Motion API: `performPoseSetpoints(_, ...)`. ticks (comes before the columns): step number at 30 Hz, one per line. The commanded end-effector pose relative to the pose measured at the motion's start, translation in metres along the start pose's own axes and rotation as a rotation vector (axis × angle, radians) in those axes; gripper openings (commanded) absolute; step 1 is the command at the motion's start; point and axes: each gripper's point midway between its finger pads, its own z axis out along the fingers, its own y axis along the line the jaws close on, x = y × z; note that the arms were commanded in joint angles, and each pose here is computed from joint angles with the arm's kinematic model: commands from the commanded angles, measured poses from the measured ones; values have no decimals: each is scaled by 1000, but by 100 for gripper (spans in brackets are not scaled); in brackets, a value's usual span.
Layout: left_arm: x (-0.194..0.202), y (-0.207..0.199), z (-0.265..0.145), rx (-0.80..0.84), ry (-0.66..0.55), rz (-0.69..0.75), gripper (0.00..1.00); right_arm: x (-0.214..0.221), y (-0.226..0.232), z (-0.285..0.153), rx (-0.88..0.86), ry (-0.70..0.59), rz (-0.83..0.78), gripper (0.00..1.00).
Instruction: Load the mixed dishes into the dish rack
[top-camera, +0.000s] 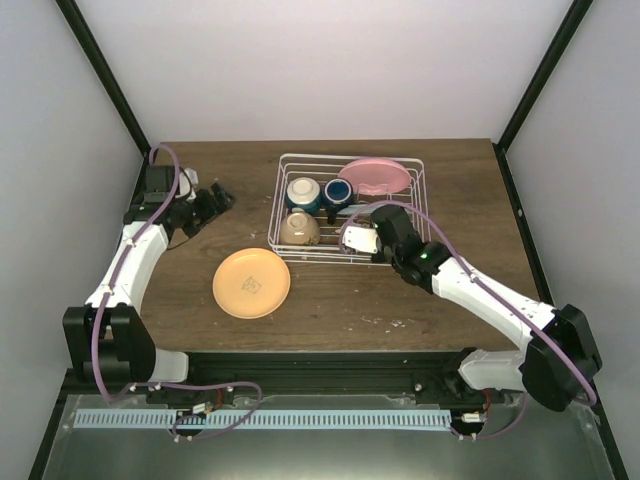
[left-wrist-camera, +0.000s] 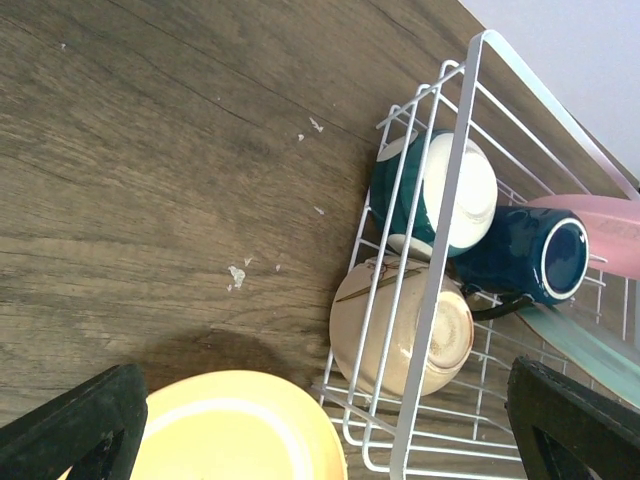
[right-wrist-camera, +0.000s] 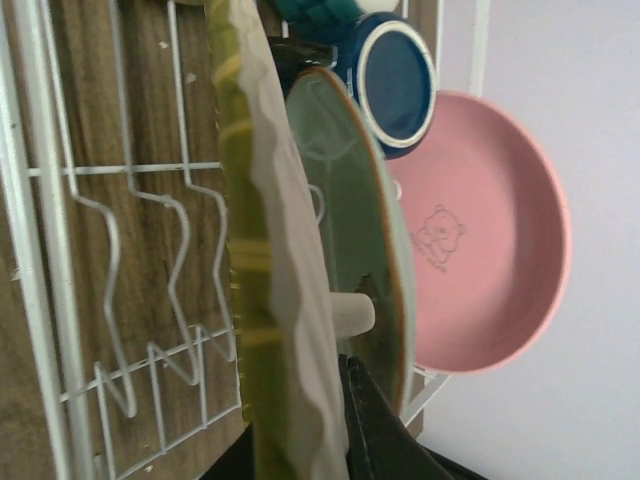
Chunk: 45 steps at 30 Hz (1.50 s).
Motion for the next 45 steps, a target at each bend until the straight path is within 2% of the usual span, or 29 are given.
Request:
performPoseSetpoints(1, 1, 2, -1, 3, 6, 4, 100, -3, 5, 0, -19, -8, 43, 1)
performPoseSetpoints(8, 3, 3, 2, 5, 21, 5, 100, 6, 26, 8, -75, 35, 64, 1)
performPoseSetpoints(12, 6, 6, 4, -5, 36, 2, 100, 11, 35, 19, -94, 76, 68, 10)
performPoseSetpoints(17, 18, 13, 3, -26, 63, -25, 100, 17, 39, 31, -86, 128, 63, 13)
performPoseSetpoints(19, 25, 17, 2, -35, 76, -32, 100, 14, 36, 32, -79, 117, 79, 17)
performPoseSetpoints(24, 44, 28, -2, -78, 125, -47, 100, 11, 32, 29, -83, 102, 104, 35)
performPoseSetpoints(28, 54, 34, -9, -100, 138, -55, 100, -1, 26, 18, -113, 42, 162, 51)
performPoseSetpoints(35, 82, 49, -19, -186, 217, -74, 100, -39, 25, -15, -201, -100, 175, 71)
performPoseSetpoints(41, 98, 73, -28, -332, 256, -95, 100, -86, 14, -49, -285, -277, 267, 78)
performPoseSetpoints(45, 109, 88, -27, -395, 292, -112, 100, -104, -18, -57, -231, -343, 357, 80)
